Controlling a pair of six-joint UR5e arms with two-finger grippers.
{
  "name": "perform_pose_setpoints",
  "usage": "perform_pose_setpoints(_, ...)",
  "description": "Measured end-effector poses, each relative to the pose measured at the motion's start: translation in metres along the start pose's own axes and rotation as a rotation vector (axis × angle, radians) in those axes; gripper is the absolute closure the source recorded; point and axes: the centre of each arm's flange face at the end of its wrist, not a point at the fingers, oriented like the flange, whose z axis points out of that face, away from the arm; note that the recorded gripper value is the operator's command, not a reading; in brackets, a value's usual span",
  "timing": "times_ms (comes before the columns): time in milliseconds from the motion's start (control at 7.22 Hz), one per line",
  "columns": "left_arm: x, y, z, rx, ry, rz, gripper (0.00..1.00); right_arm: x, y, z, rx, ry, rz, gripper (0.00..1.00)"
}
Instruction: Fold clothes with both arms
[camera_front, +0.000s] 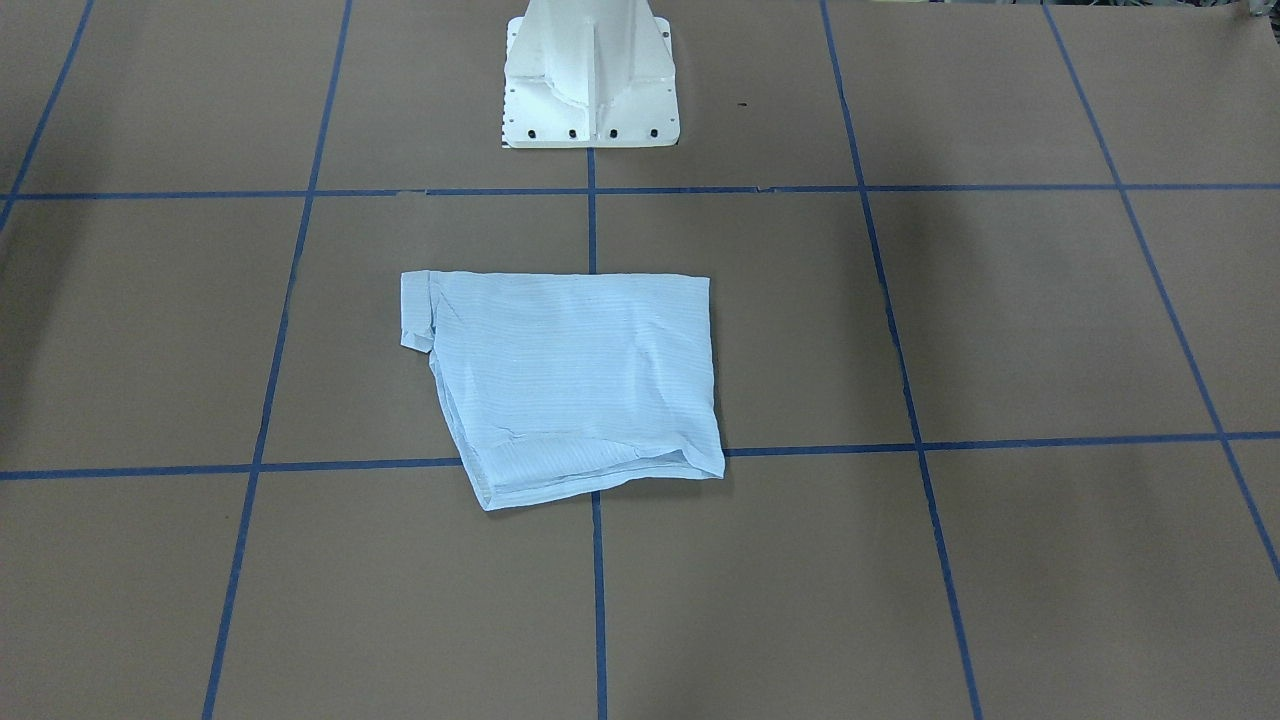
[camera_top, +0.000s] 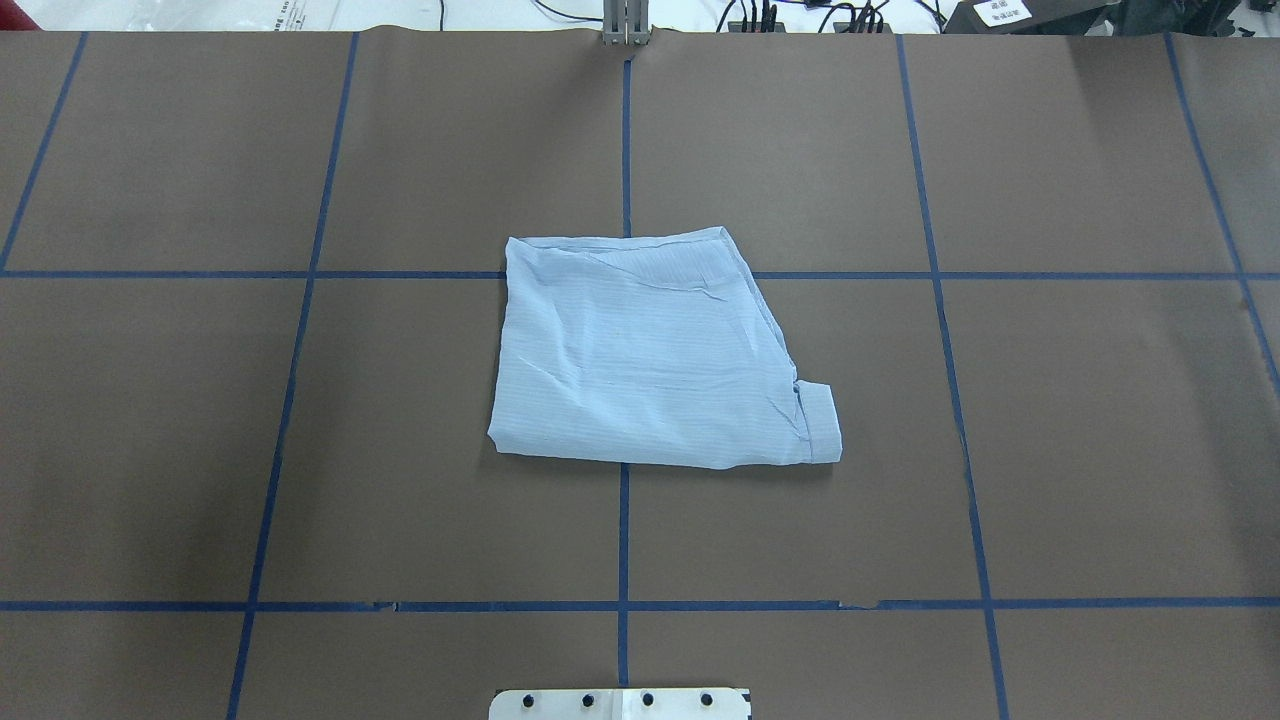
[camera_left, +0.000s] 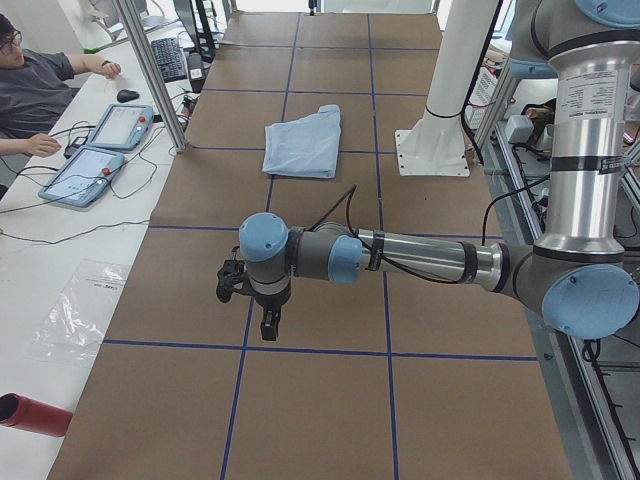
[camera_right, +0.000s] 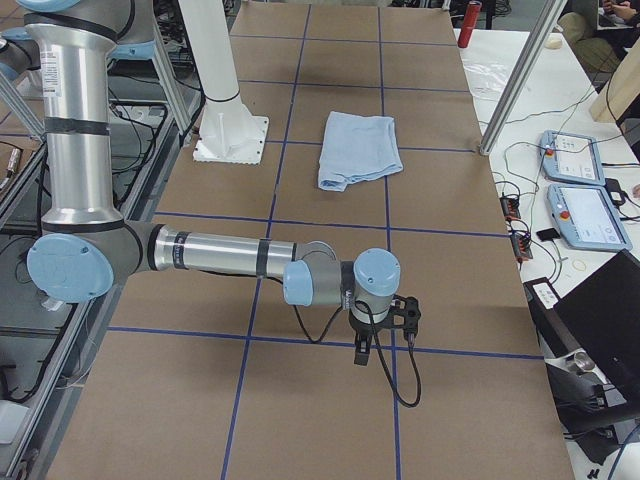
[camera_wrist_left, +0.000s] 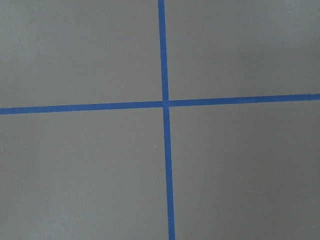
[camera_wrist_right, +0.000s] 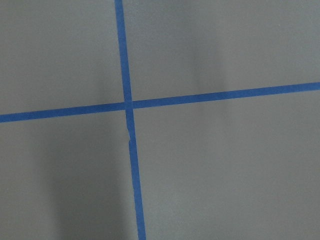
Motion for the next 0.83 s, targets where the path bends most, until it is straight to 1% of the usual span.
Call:
perform_pose_setpoints(416, 0.001, 0.0, -0.001, 0.001, 0.0, 0.001, 0.0, -0.02, 0.007, -0.018, -0.003, -0.054, -0.003, 0.0)
perform_pose_setpoints(832, 0.001, 0.0, -0.001, 0.002, 0.0, 0.002, 0.0, -0.024, 0.014, -0.027, -0.011, -0.052, -0.001, 0.0)
